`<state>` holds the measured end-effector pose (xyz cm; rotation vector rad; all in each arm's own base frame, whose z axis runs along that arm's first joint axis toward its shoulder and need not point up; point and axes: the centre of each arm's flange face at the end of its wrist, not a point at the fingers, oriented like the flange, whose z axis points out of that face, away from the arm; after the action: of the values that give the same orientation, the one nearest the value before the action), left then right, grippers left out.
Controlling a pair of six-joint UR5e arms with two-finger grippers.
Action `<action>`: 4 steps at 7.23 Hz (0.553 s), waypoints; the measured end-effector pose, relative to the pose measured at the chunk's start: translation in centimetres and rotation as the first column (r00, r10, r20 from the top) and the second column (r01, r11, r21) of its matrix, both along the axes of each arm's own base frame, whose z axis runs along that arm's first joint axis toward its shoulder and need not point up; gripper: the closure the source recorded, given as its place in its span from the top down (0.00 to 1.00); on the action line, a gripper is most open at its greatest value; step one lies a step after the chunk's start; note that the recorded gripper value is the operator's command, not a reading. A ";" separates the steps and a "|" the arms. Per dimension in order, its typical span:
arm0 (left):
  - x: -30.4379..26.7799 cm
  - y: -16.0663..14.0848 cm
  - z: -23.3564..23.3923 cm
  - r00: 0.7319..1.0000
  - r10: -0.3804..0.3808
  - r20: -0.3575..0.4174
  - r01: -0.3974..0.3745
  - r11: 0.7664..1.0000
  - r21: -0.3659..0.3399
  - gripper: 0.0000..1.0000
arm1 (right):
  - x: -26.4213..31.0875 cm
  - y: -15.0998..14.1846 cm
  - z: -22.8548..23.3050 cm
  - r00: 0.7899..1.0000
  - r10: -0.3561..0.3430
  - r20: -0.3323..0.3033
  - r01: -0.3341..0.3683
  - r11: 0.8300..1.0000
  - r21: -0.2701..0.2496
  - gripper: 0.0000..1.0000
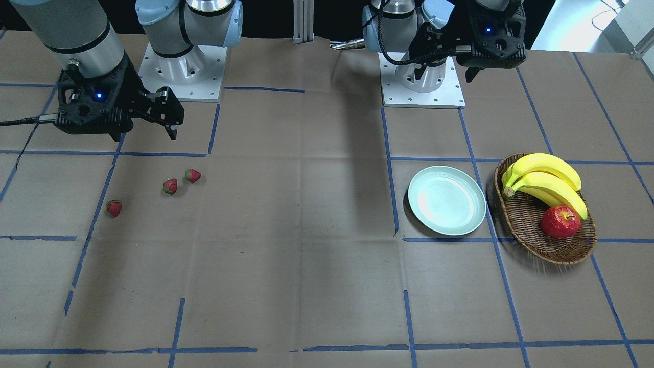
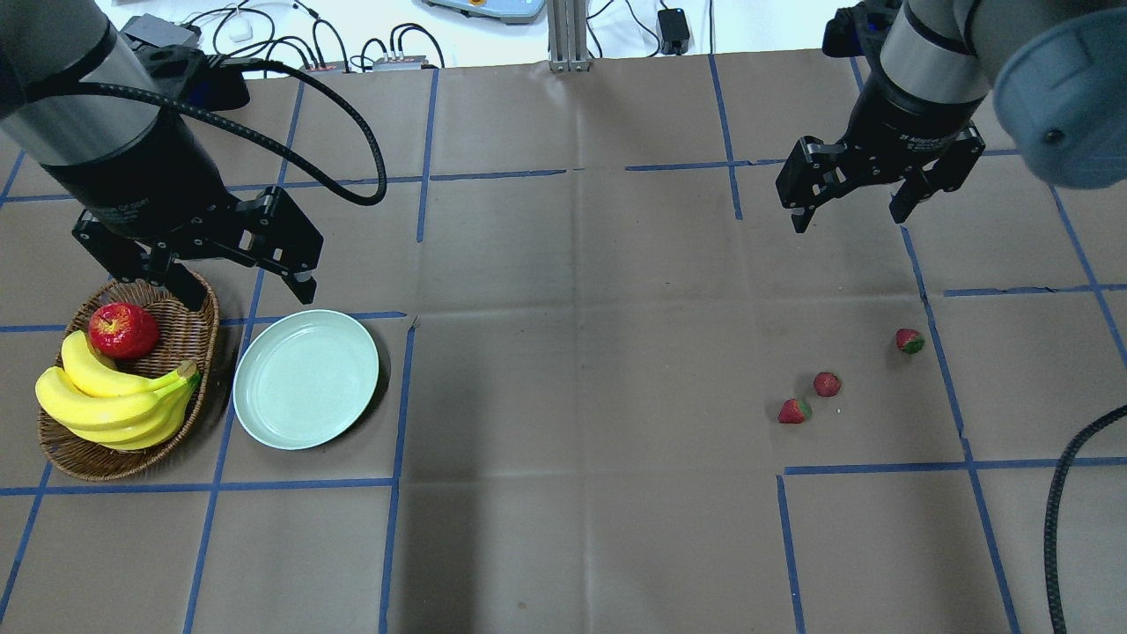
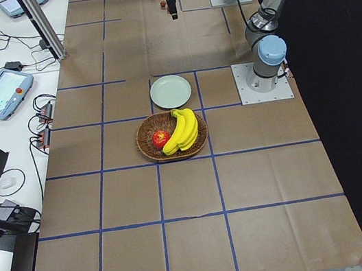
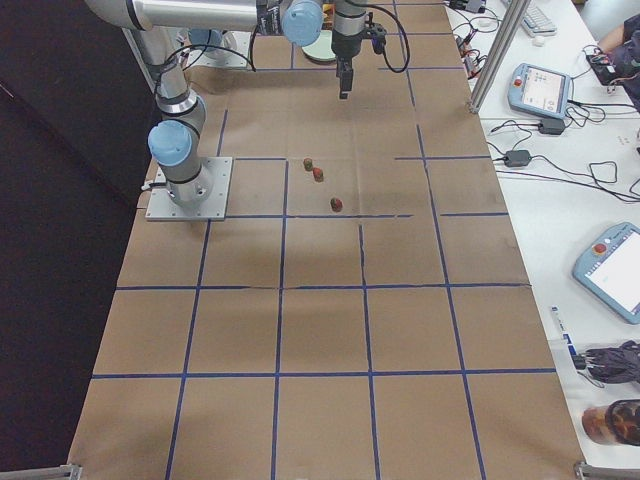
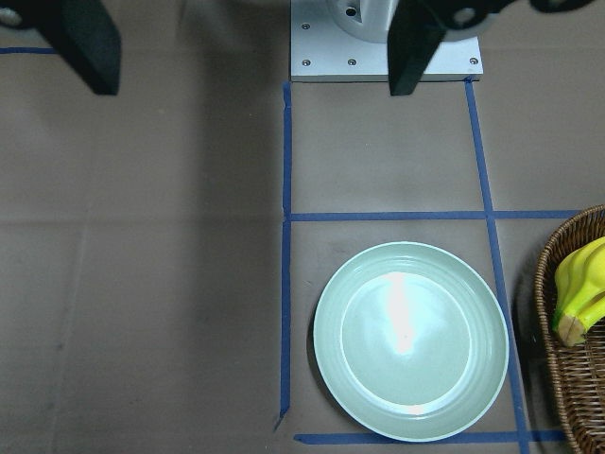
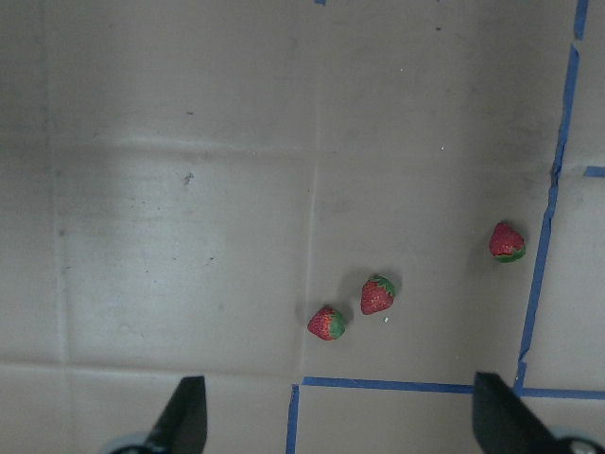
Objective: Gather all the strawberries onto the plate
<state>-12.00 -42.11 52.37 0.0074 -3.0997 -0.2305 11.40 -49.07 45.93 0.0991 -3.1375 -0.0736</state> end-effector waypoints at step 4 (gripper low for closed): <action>0.0 -0.1 -0.2 1.000 -0.006 0.003 0.006 1.000 0.005 1.00 | -2.6 5.2 -3.3 0.998 -0.057 0.005 0.057 0.998 0.032 1.00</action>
<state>-11.95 -42.19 52.20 -0.0007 -3.1027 -0.2388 8.80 -43.92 42.64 0.0102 -3.1459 -0.1243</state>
